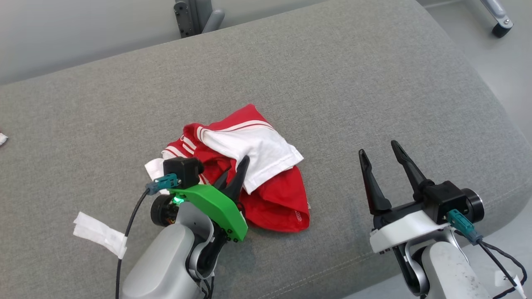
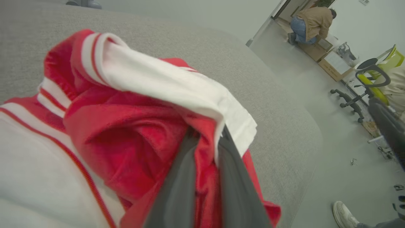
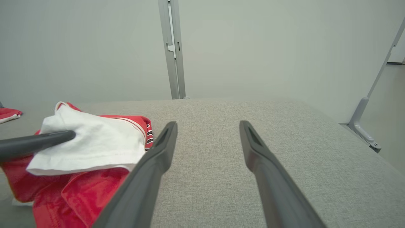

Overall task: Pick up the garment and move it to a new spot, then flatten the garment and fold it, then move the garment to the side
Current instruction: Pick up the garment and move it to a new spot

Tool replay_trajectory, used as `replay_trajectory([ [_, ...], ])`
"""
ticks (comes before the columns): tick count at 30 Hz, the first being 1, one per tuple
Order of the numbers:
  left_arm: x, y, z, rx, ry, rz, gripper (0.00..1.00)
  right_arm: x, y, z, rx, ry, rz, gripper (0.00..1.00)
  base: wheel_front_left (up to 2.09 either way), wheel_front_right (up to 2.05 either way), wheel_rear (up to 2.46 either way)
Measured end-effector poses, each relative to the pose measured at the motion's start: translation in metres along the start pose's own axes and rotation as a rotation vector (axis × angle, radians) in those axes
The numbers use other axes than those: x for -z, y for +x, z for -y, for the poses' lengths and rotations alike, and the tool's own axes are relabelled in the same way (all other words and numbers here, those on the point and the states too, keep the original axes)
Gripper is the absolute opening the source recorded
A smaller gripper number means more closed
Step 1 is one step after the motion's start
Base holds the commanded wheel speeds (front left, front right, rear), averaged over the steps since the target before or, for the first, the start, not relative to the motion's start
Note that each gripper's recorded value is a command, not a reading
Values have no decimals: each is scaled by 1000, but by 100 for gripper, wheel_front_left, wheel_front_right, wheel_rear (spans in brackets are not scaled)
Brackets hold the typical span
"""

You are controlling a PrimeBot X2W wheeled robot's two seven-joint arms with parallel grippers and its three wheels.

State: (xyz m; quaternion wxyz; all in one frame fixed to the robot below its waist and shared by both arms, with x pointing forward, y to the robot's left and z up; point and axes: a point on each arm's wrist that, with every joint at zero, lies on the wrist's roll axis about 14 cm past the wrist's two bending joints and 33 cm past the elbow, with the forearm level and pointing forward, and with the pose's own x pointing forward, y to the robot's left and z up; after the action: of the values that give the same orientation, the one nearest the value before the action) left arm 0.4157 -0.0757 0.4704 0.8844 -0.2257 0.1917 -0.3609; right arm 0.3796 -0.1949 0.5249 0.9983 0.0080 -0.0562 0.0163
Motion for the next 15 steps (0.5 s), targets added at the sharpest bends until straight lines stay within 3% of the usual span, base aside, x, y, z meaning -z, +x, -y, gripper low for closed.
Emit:
replay_trajectory([
  [6,17,2,-15,-41,27,-25,0,0,0,-3,-9,2,-1,100,0,0,0],
  [7,15,2,-17,-46,30,-9,20,0,0,-4,-10,2,0,100,0,0,0],
  [8,11,2,-17,-49,32,11,47,0,1,-4,-12,1,1,100,0,0,0],
  [9,6,3,-16,-43,40,32,94,0,2,-5,-13,1,3,100,0,0,0],
  [10,1,3,-14,-36,54,51,100,-1,3,-6,-16,1,4,100,0,0,0],
  [15,-21,-1,-9,-36,98,149,100,-1,3,-12,-35,-2,6,100,0,0,0],
])
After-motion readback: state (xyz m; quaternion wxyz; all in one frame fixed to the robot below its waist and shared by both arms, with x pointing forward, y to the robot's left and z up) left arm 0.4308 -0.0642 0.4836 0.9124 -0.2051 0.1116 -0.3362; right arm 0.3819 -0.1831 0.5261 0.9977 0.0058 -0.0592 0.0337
